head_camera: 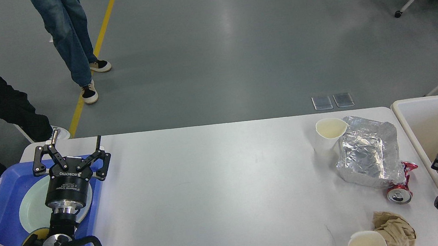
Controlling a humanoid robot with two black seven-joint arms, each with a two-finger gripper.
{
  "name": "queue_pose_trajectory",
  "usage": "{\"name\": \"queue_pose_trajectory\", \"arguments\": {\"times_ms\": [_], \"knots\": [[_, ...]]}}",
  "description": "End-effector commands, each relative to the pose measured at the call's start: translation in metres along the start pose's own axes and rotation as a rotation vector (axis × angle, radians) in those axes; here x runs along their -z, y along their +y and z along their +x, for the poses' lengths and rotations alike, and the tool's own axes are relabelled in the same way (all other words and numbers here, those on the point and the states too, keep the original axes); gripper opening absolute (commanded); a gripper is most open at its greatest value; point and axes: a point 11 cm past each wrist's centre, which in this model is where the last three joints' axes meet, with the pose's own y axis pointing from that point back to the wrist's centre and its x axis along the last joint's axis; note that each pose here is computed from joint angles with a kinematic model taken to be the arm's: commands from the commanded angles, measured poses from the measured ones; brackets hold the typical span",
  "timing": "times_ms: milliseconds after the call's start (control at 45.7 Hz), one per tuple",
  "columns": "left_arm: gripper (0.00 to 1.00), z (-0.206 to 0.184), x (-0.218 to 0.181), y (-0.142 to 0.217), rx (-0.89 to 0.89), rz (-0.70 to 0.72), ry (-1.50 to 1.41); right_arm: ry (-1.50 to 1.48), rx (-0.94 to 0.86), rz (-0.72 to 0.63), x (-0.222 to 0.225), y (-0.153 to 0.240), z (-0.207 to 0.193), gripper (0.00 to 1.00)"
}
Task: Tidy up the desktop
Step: 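Release the foil tray into the bin, then move the right gripper back to the paper cup nearest the robot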
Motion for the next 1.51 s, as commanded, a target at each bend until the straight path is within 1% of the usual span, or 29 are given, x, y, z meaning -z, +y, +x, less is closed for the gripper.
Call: {"name": "queue_pose_trajectory", "arguments": {"times_ms": [0, 66, 263, 372, 459, 634, 788, 919, 1006, 1072, 1159, 1225, 1334, 1488], "knots": [[0.96, 0.0, 0.0, 0.0, -0.001, 0.001, 0.0, -0.02, 0.052, -0.01, 0.0, -0.002, 0.018, 1.0], [0.96, 0.0, 0.0, 0.0, 0.001, 0.0, 0.0, -0.036, 0.099, -0.015, 0.001, -0.001, 0.029, 1.0], [0.96, 0.0, 0.0, 0.0, 0.001, 0.0, 0.0, -0.058, 0.248, 0.041, 0.035, 0.016, 0.071, 1.0], [0.96, 0.0, 0.0, 0.0, 0.001, -0.001, 0.0, -0.007, 0.351, 0.082, 0.052, 0.036, 0.102, 1.0], [0.96, 0.0, 0.0, 0.0, 0.001, 0.0, 0.0, 0.039, 0.443, 0.123, 0.07, 0.058, 0.127, 1.0], [0.96, 0.0, 0.0, 0.0, 0.001, -0.001, 0.002, 0.132, 0.623, 0.217, 0.109, 0.113, 0.175, 1.0], [0.96, 0.0, 0.0, 0.0, 0.001, 0.0, 0.0, 0.293, 0.766, 0.301, 0.149, 0.182, 0.204, 1.0], [0.96, 0.0, 0.0, 0.0, 0.001, 0.0, 0.0, 0.375, 0.806, 0.368, 0.161, 0.248, 0.24, 1.0], [0.96, 0.0, 0.0, 0.0, -0.001, 0.001, 0.0, 0.435, 0.85, 0.419, 0.161, 0.298, 0.25, 1.0], [0.96, 0.0, 0.0, 0.0, 0.001, 0.0, 0.0, 0.483, 0.887, 0.45, 0.158, 0.33, 0.249, 1.0], [0.96, 0.0, 0.0, 0.0, -0.001, 0.001, 0.0, 0.527, 0.918, 0.483, 0.152, 0.362, 0.238, 1.0], [0.96, 0.0, 0.0, 0.0, -0.001, 0.001, 0.0, 0.543, 0.915, 0.512, 0.149, 0.383, 0.237, 1.0], [0.96, 0.0, 0.0, 0.0, 0.001, 0.0, 0.0, 0.557, 0.882, 0.53, 0.147, 0.402, 0.237, 1.0], [0.96, 0.0, 0.0, 0.0, -0.001, 0.001, 0.0, 0.568, 0.878, 0.521, 0.148, 0.402, 0.235, 1.0]]}}
